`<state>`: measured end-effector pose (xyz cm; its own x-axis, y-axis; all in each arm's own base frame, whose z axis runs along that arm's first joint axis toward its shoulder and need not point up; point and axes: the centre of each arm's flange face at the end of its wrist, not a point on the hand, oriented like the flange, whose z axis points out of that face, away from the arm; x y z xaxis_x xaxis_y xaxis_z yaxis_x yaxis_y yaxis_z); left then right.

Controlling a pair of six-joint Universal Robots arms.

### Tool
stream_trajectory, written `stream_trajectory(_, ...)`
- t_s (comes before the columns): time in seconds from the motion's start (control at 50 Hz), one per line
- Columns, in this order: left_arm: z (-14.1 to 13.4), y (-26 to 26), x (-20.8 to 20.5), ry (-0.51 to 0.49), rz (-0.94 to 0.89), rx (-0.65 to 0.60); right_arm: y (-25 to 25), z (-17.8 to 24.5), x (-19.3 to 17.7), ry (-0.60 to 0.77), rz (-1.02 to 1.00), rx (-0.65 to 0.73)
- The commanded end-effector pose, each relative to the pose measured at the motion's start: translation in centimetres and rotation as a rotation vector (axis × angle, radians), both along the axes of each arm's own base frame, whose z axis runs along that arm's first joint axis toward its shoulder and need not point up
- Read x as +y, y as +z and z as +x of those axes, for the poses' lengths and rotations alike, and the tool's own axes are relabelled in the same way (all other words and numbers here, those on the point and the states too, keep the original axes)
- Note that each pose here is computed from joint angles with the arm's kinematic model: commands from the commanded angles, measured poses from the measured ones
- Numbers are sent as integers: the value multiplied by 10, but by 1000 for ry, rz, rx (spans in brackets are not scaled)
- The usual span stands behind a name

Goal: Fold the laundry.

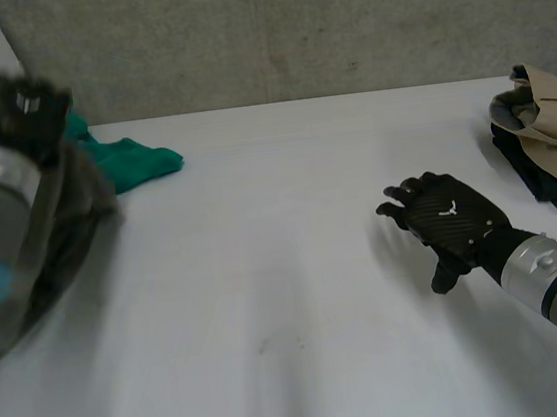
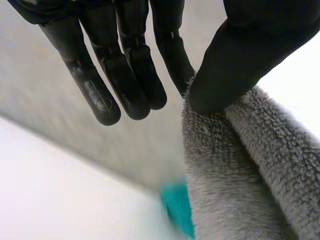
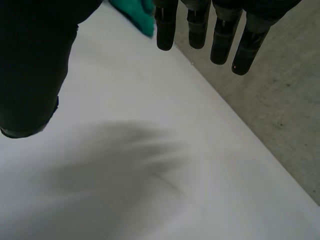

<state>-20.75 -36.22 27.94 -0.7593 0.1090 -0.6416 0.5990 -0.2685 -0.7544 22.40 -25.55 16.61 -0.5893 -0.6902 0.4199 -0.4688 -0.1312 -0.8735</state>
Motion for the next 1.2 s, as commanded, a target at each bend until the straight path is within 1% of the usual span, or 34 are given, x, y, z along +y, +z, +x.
stream_trajectory(0.02, -85, 53, 78, -322, -12, 345, 10, -4, -3, -38, 15, -61)
stream_trajectory(0.04, -107, 48, 100, -414, 36, 372, 10, -6, -5, -49, 16, -65)
stream_trajectory(0.08, -127, 39, 122, -495, 84, 367, 13, -10, -9, -72, 13, -74)
stream_trajectory(0.1, -143, 23, 137, -557, 140, 341, 15, -14, -13, -96, 11, -82)
stream_trajectory(0.14, -157, 2, 150, -602, 216, 312, 17, -17, -17, -116, 7, -89)
stream_trajectory(0.16, -166, -18, 161, -627, 293, 281, 18, -19, -19, -132, 6, -91)
stream_trajectory(0.18, -170, -29, 168, -642, 333, 261, 18, -21, -21, -141, 2, -91)
stream_trajectory(0.2, -170, -29, 168, -642, 334, 261, 19, -22, -22, -144, 0, -91)
stream_trajectory(0.22, -179, -54, 190, -681, 437, 204, 20, -25, -26, -163, -9, -90)
stream_trajectory(0.24, -184, -68, 204, -712, 487, 172, 22, -28, -30, -186, -17, -89)
stream_trajectory(0.28, -187, -75, 212, -723, 511, 154, 23, -31, -33, -207, -23, -87)
stream_trajectory(0.36, -185, -75, 203, -702, 506, 169, 27, -36, -40, -263, -44, -79)
stream_trajectory(0.44, -177, -61, 182, -654, 435, 212, 30, -37, -41, -279, -51, -76)
stream_trajectory(0.46, -170, -48, 171, -620, 391, 236, 30, -37, -42, -288, -54, -73)
stream_trajectory(0.52, -151, -32, 148, -538, 338, 267, 33, -38, -44, -291, -62, -74)
stream_trajectory(0.54, -137, -27, 133, -483, 316, 273, 36, -35, -42, -283, -62, -74)
stream_trajectory(0.56, -131, -26, 126, -458, 306, 276, 37, -34, -41, -280, -56, -74)
stream_trajectory(0.58, -124, -25, 118, -431, 299, 278, 40, -32, -38, -275, -47, -72)
stream_trajectory(0.6, -111, -23, 104, -384, 289, 284, 46, -27, -28, -253, -24, -71)
stream_trajectory(0.66, -90, -24, 80, -311, 285, 288, 53, -14, -11, -206, 33, -64)
stream_trajectory(0.68, -76, -27, 67, -265, 289, 283, 54, -5, 2, -174, 83, -54)
stream_trajectory(0.72, -63, -34, 55, -231, 308, 263, 52, 2, 15, -140, 131, -36)
stream_trajectory(0.74, -58, -38, 50, -219, 319, 249, 47, 9, 28, -103, 180, -19)
stream_trajectory(0.76, -48, -51, 39, -195, 353, 203, 46, 13, 33, -88, 192, -13)
stream_trajectory(0.8, -36, -67, 27, -170, 395, 149, 42, 21, 42, -58, 203, -3)
stream_trajectory(0.82, -22, -79, 18, -145, 428, 96, 36, 31, 51, -27, 208, 6)
stream_trajectory(0.84, -17, -85, 15, -137, 445, 69, 31, 38, 56, -12, 208, 11)
stream_trajectory(0.9, -8, -109, 9, -126, 523, -21, 14, 57, 68, 12, 181, 31)
stream_trajectory(0.94, -7, -118, 6, -122, 546, -44, 8, 63, 70, 2, 151, 36)
stream_trajectory(1.02, -6, -132, -2, -113, 576, -38, -8, 76, 70, -29, 81, 39)
stream_trajectory(1.1, -9, -148, -6, -116, 610, -28, -28, 83, 68, -20, 71, 41)
stream_trajectory(1.2, -13, -156, -6, -129, 624, -31, -36, 86, 67, -15, 62, 43)
